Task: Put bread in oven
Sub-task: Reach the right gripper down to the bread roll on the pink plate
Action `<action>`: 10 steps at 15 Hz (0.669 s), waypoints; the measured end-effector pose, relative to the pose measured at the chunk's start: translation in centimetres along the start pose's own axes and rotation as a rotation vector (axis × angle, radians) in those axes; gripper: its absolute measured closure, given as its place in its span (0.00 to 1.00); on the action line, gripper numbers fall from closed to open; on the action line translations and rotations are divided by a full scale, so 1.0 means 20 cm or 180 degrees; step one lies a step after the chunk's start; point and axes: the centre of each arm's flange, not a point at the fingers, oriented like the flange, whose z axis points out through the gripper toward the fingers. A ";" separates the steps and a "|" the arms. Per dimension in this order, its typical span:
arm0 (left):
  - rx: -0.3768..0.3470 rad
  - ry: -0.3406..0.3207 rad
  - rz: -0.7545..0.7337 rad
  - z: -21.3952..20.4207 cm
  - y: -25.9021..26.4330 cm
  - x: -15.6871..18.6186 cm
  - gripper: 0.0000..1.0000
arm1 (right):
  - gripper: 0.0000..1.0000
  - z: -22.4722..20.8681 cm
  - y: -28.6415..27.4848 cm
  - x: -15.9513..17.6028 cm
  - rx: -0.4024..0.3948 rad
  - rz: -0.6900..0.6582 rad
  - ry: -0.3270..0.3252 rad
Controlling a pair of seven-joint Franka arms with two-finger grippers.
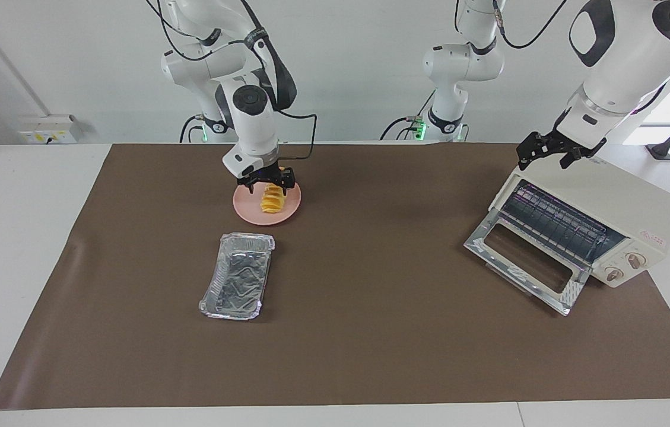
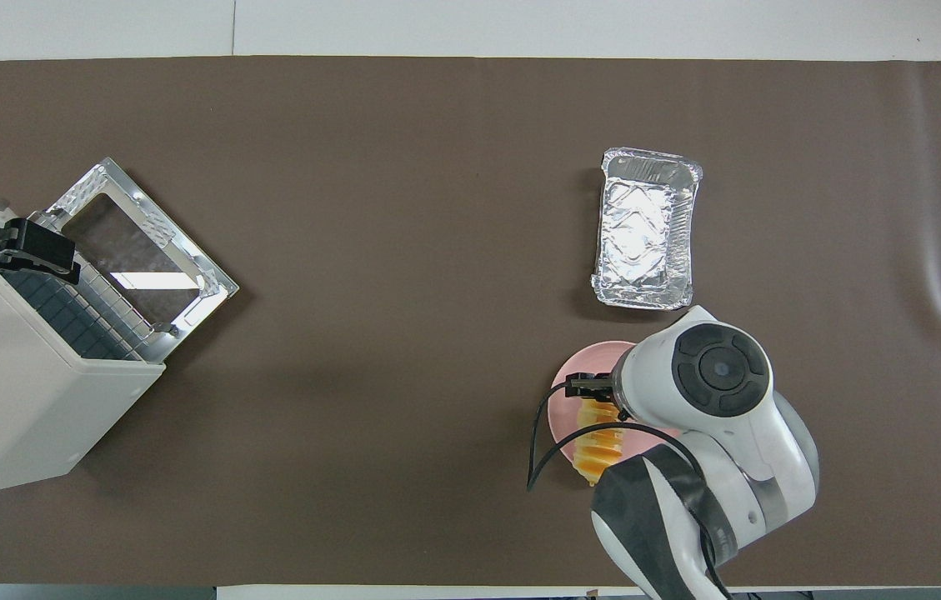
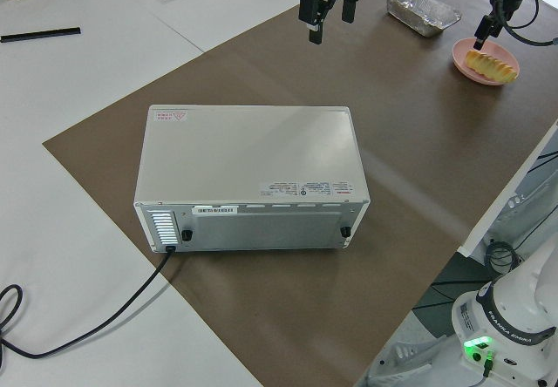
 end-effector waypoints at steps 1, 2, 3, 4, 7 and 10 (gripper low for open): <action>0.0000 0.0000 0.0000 0.00 0.00 0.00 0.00 | 0.00 0.03 0.01 0.00 0.0002 0.0004 0.0001; 0.0000 0.0000 0.0000 0.00 0.00 0.00 0.00 | 0.00 0.07 0.01 -0.01 0.0005 0.0005 0.0006; 0.0000 0.0000 0.0000 0.00 0.00 0.00 0.00 | 0.00 0.09 0.02 -0.02 0.0010 0.0005 0.0015; 0.0000 0.0000 0.0000 0.00 0.00 0.00 0.00 | 0.00 0.12 0.02 -0.02 0.0009 0.0004 0.0014; 0.0000 0.0000 0.0000 0.00 0.00 0.00 0.00 | 0.00 0.14 0.02 -0.03 0.0015 -0.0014 0.0024; 0.0000 0.0000 0.0000 0.00 0.00 0.00 0.00 | 0.00 0.16 0.02 -0.03 0.0021 -0.0029 0.0034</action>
